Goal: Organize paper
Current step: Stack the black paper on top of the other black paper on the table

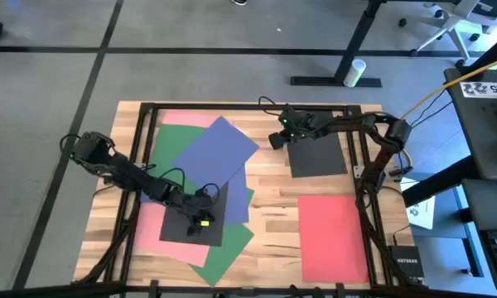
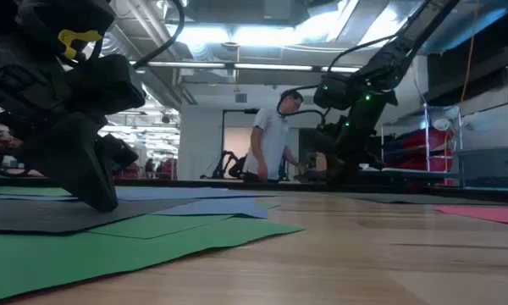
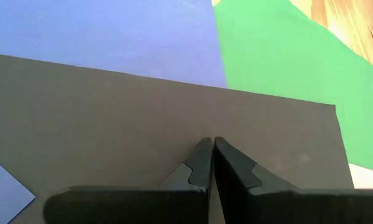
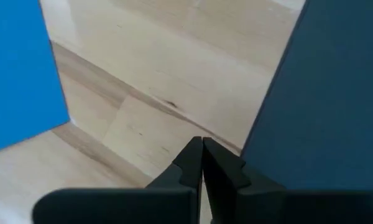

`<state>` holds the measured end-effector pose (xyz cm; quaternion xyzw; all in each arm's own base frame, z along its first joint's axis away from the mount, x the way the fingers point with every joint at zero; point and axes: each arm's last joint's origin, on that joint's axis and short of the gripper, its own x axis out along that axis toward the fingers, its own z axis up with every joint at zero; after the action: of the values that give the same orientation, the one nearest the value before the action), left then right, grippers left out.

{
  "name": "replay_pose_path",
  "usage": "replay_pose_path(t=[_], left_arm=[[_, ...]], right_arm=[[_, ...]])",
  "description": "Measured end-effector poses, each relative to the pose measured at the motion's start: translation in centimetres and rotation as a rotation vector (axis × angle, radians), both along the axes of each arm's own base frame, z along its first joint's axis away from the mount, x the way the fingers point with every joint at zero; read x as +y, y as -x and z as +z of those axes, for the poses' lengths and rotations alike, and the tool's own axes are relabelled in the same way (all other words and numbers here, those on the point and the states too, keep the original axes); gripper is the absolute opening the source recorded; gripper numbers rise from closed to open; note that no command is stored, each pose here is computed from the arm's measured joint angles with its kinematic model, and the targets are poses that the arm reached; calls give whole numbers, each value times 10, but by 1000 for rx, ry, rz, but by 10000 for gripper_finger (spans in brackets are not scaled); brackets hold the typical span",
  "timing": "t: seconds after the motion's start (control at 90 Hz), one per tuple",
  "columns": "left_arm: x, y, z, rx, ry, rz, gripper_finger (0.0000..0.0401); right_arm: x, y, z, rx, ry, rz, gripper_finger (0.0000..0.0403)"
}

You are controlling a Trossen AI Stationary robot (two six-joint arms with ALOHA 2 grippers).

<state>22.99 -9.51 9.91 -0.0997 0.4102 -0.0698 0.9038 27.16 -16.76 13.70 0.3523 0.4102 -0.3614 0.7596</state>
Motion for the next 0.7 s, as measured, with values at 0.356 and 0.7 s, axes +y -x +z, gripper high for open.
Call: replay_pose_path(t=[0.356, 0.7], left_arm=[[0, 0, 0, 0, 0, 0, 0], [0, 0, 0, 0, 0, 0, 0]], right_arm=[[-5, 4, 0, 10, -3, -24, 0], [-7, 5, -1, 13, 1, -25, 0]])
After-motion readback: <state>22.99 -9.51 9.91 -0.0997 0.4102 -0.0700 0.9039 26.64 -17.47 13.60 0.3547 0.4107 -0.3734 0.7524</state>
